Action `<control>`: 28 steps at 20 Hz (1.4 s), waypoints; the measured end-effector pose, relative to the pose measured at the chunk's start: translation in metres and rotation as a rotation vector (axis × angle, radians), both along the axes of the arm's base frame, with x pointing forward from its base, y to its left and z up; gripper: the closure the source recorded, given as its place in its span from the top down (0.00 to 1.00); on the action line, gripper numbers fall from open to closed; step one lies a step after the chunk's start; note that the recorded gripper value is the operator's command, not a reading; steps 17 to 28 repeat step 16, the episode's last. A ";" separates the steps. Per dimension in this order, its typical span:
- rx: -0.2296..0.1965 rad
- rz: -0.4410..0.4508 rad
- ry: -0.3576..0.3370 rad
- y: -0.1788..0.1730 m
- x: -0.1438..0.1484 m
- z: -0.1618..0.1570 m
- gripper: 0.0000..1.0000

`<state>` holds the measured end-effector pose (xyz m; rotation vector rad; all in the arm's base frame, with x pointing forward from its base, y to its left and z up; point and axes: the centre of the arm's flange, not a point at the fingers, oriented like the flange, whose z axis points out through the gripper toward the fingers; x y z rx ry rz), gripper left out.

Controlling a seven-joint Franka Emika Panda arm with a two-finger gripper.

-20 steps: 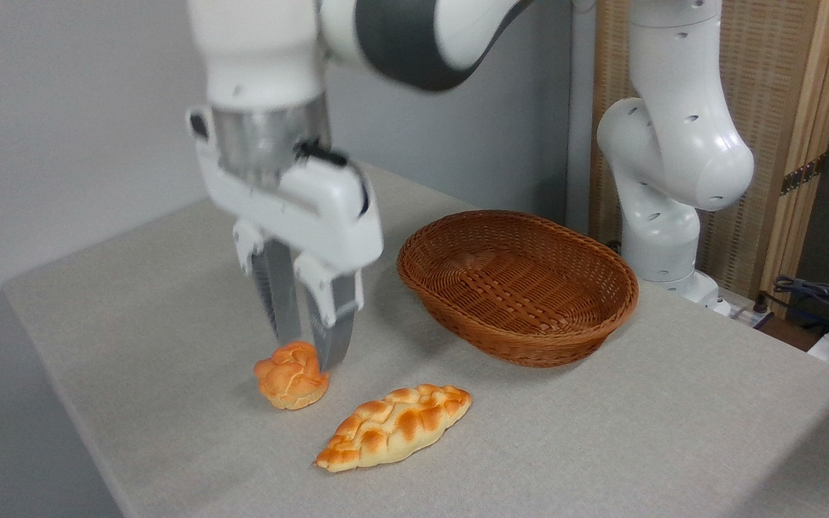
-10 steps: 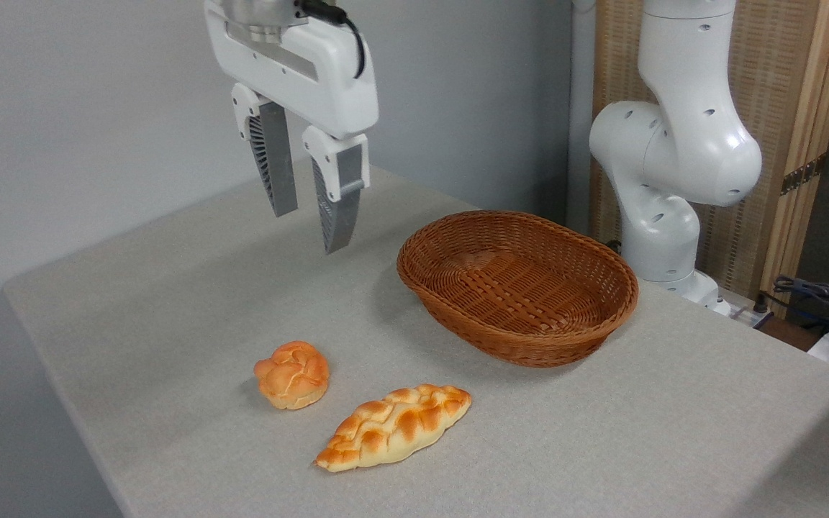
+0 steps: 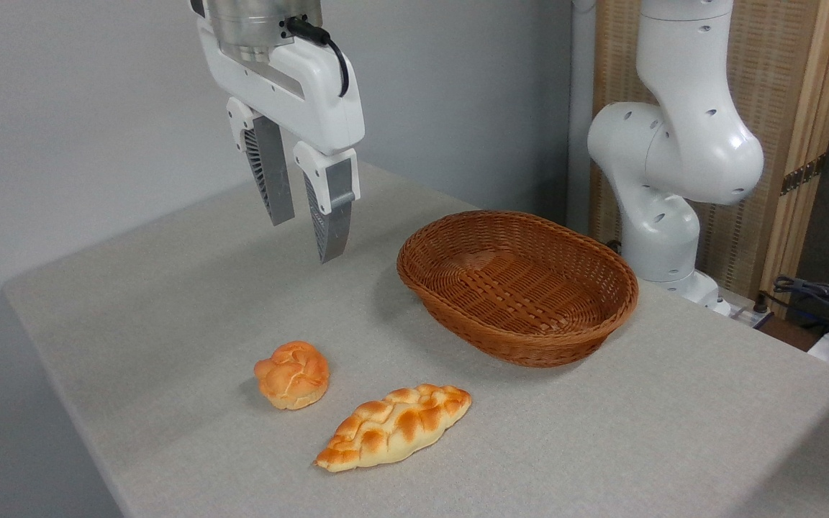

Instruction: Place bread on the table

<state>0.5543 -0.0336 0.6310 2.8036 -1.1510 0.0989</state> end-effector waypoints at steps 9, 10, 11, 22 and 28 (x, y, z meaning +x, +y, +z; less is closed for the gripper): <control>0.088 -0.004 -0.003 0.008 0.001 -0.001 1.00; 0.092 -0.004 -0.003 0.008 0.001 -0.001 1.00; 0.095 -0.005 -0.003 0.009 0.001 -0.001 1.00; 0.104 -0.005 -0.002 0.010 0.001 -0.002 1.00; 0.104 -0.005 -0.002 0.010 0.001 -0.002 1.00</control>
